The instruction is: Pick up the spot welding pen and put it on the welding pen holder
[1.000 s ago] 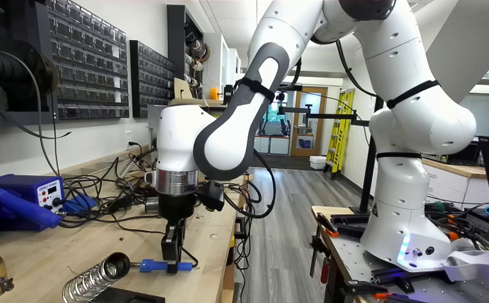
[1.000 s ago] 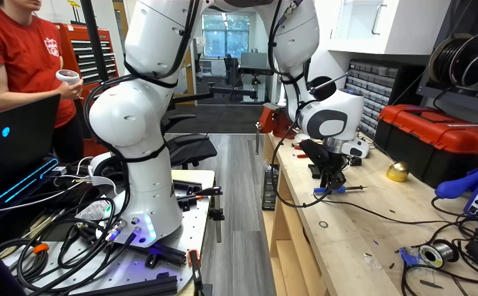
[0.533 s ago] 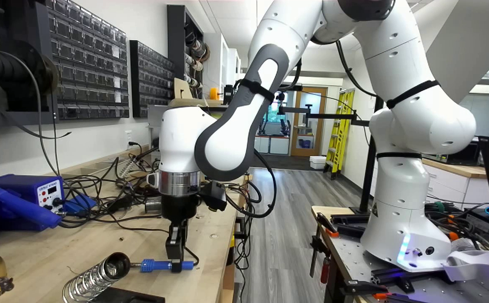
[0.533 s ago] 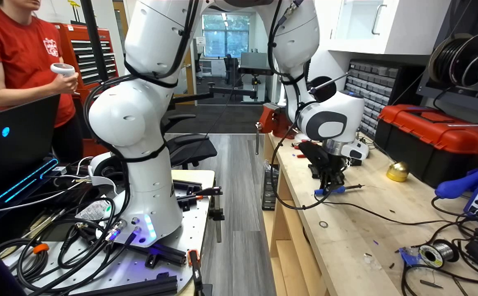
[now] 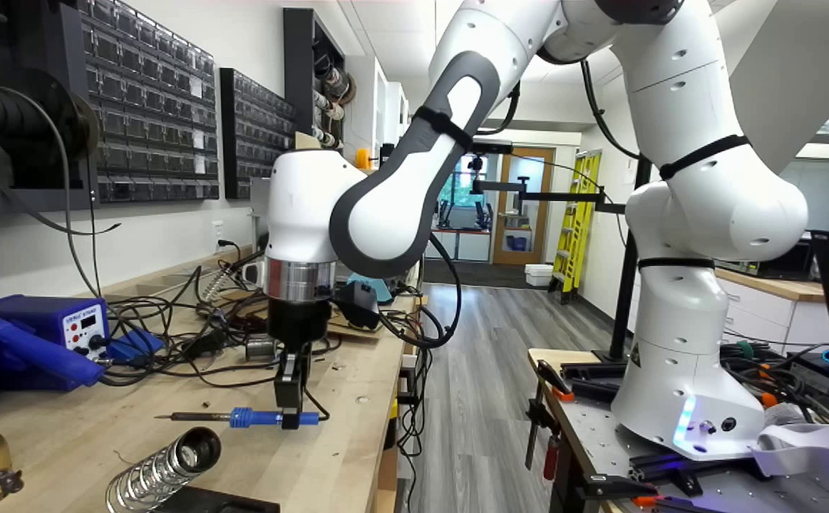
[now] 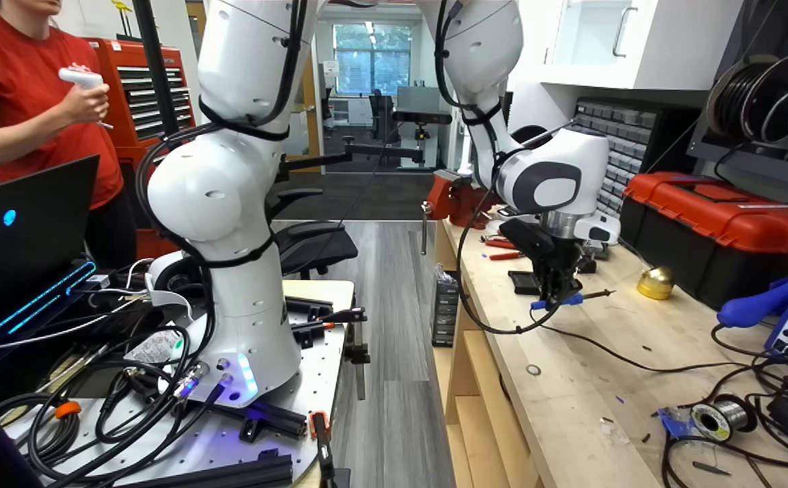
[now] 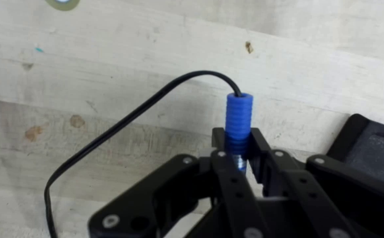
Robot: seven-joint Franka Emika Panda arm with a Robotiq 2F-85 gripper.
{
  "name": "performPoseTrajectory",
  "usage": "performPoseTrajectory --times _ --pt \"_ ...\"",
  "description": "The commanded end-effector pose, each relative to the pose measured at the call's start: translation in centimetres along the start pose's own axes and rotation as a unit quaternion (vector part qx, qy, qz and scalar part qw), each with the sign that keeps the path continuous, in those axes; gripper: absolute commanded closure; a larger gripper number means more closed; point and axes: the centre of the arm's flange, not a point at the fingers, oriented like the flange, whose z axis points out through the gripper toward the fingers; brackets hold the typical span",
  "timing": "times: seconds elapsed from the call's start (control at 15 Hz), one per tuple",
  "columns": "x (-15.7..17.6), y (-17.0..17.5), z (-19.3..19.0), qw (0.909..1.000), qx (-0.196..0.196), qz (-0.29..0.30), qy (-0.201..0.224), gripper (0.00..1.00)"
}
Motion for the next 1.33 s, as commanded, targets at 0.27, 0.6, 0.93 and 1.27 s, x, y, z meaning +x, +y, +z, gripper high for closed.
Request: performPoseTrajectory --times 0.27,0.6,0.93,1.27 --pt "-0.3 -0.6 -8.7 0.9986 -0.035 -0.024 -0.031 0.95" --pt "0.3 -2.2 -13.4 0.9976 -0.043 -0.026 -0.047 0.95" --pt "0.4 -5.0 -16.6 0.9948 -0.048 -0.033 -0.084 0.95" --pt "-0.6 -7.0 -18.6 0.9902 -0.054 -0.035 -0.124 0.95"
